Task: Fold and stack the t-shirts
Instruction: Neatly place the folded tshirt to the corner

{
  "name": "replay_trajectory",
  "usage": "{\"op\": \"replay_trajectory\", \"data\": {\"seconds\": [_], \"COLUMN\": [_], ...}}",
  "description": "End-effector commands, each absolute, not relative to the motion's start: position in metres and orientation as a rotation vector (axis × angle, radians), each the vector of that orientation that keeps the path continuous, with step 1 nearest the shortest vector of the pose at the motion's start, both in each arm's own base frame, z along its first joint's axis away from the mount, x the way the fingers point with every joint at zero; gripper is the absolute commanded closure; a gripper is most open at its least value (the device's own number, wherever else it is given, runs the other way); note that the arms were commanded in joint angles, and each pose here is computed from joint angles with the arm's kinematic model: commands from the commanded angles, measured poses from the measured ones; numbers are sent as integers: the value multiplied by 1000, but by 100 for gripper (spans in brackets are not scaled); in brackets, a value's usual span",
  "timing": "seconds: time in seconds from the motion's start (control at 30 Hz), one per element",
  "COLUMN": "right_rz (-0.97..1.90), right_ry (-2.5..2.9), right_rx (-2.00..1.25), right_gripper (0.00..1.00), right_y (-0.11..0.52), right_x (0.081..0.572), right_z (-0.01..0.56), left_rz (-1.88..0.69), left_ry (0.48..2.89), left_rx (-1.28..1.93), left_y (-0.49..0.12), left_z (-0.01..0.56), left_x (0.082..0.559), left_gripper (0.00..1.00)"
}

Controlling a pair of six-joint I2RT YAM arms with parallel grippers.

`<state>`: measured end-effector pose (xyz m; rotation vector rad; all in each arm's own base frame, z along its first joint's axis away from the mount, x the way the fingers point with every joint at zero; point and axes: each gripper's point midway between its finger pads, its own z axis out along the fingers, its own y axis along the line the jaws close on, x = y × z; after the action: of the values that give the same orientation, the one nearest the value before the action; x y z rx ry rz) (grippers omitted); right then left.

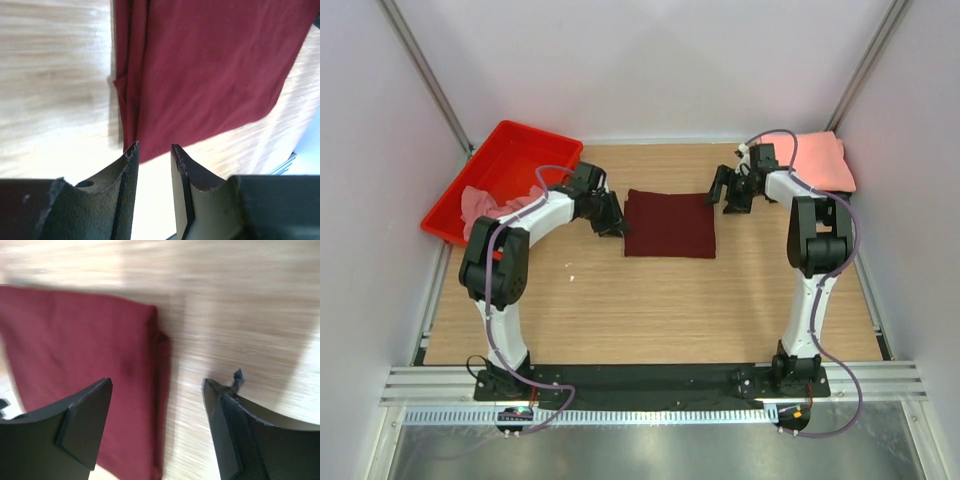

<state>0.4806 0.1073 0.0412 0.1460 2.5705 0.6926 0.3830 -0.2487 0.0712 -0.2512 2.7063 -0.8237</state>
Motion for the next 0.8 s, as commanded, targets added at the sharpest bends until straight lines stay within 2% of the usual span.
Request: {"op": "replay_trajectory", "data": {"seconds": [0.0, 0.23, 0.43, 0.7, 0.77], "right_rz": [581, 466, 296, 345, 348], "right_ry": [2609, 2645, 2701, 2736, 2738], "right_rx": [14, -31, -56, -65, -59], "right_gripper": [19, 20, 25, 34, 40], "right_y": [123, 126, 117, 124, 124], "right_x": [477, 460, 448, 440, 438], "right_z": [35, 15, 2, -14, -16], "left_rz": [-863, -796, -786, -772, -765], "left_ry": [2621, 2583, 2541, 2525, 2530], "left_rx": [-201, -153, -123, -109, -109], "left_y": [-249, -235, -231, -227, -226], "left_z": [118, 158, 192, 203, 202], "left_x": [380, 371, 370, 368, 367], "left_gripper": [67, 66, 66, 66, 66]}}
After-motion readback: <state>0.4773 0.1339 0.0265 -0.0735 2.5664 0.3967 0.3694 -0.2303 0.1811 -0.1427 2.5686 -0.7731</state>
